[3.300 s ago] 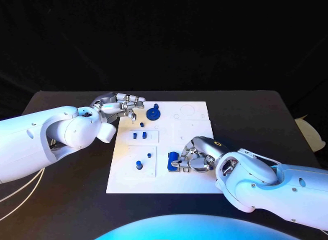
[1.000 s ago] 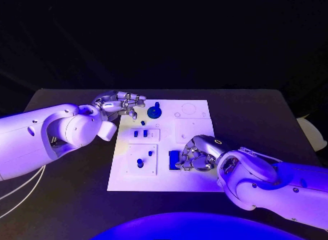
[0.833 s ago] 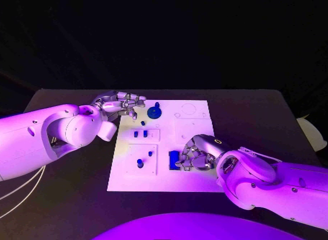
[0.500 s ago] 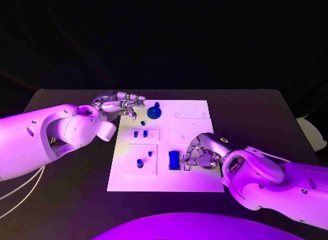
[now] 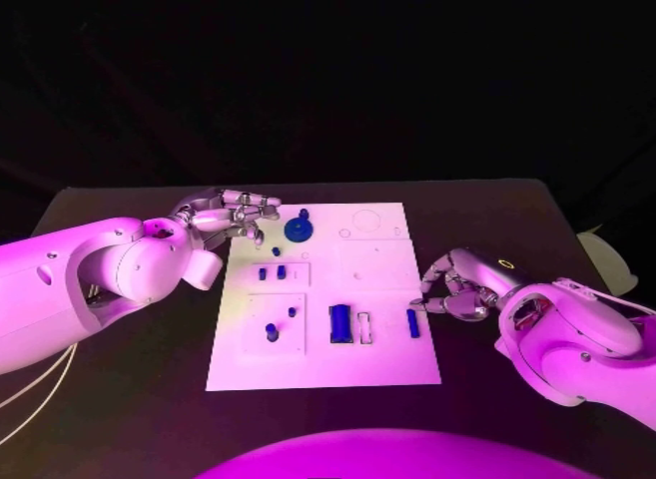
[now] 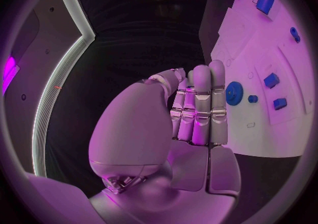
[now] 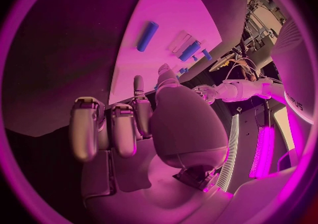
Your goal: Assemble the parts on the task board
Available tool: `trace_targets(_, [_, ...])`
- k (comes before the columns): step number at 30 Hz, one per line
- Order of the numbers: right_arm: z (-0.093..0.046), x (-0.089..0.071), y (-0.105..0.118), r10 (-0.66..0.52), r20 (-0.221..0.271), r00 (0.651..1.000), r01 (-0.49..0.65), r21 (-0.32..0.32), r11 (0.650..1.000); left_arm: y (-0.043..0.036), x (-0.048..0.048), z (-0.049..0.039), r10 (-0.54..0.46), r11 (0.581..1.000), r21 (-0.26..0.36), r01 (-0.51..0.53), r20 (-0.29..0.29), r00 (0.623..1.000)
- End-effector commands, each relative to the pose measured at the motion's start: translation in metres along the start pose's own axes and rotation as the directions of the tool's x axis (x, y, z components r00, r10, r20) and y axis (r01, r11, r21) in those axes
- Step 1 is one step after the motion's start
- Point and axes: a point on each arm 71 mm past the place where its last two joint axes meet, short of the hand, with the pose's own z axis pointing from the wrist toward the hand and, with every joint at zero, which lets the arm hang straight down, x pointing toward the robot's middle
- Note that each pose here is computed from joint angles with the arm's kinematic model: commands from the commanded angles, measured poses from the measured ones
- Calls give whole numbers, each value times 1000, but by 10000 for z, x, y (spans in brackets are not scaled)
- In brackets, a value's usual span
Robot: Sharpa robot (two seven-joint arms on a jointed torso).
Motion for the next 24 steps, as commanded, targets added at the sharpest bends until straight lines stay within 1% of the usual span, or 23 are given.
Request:
trace_targets(1, [-47,37,-45,-49,-12,999,49,-6,999,-7,28,4,-6,1000,6,6,-21,1000])
trace_targets(4, [-85,107,-81,-51,-27,998,51,3,999,-6,28,4,-6,1000,6,6,-21,1000])
trace_targets(7, [-94,167,-92,-52,-37,998,52,7,999,-4,28,5,-6,1000,6,6,-22,1000])
trace_targets(14, [-48,301,-64,-49,-46,998,49,5,999,-2,22,2,-6,1000,4,6,-21,1000])
trace_targets(20, [-5,361,-23,-36,-37,999,36,3,999,0,19,0,-6,1000,3,6,-21,1000])
trace_targets(24, [14,391,-3,-35,-41,999,35,0,999,1,16,-3,-6,1000,2,6,-21,1000])
